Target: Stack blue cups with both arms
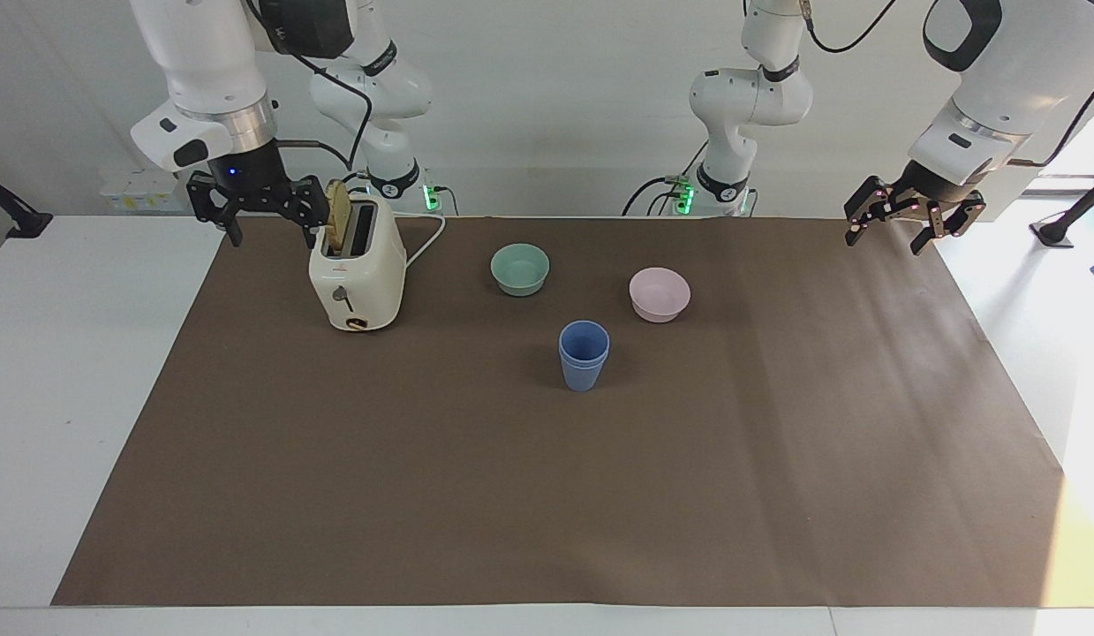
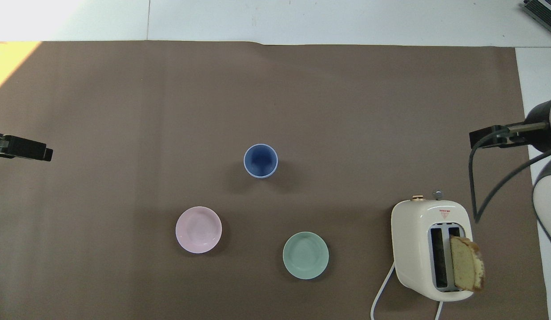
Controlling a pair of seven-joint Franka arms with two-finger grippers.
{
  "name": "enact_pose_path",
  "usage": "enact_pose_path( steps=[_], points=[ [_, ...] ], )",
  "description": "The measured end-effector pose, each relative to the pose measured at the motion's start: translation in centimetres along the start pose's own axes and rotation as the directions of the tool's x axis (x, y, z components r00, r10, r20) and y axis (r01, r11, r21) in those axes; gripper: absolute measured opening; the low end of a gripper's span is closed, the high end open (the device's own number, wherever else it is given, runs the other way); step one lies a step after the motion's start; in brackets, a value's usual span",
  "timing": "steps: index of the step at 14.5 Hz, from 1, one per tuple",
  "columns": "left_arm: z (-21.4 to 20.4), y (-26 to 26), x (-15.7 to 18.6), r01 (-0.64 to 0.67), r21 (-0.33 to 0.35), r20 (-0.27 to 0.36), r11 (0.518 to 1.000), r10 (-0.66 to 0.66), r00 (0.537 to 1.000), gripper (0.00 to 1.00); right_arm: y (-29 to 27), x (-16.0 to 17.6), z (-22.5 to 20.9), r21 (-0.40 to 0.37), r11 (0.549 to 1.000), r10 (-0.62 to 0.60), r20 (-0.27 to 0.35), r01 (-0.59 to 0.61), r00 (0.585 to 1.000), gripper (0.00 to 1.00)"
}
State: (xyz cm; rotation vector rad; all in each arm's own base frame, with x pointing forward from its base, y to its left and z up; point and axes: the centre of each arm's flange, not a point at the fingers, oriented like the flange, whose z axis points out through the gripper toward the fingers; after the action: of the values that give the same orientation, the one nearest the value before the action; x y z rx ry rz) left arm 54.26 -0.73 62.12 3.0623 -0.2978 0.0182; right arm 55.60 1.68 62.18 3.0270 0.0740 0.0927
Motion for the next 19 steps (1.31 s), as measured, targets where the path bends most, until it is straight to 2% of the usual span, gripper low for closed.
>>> enact_pose_path(
  steps=[8,12,19],
  points=[
    [0.00,0.03,0.00,-0.001,0.000,0.000,1.000,0.001,1.000,1.00,-0.03,-0.33,-0.57,0.000,1.000,0.000,-0.020,0.000,1.000,1.00],
    [0.00,0.03,0.01,-0.001,0.000,0.000,1.000,0.001,1.000,1.00,-0.08,-0.36,-0.50,0.099,0.995,0.026,-0.016,-0.025,1.000,1.00],
    [0.05,0.19,-0.02,-0.003,-0.001,0.005,1.000,0.003,1.000,1.00,0.62,-0.38,-0.42,0.109,0.993,0.042,-0.014,-0.040,0.999,1.00]
  ],
)
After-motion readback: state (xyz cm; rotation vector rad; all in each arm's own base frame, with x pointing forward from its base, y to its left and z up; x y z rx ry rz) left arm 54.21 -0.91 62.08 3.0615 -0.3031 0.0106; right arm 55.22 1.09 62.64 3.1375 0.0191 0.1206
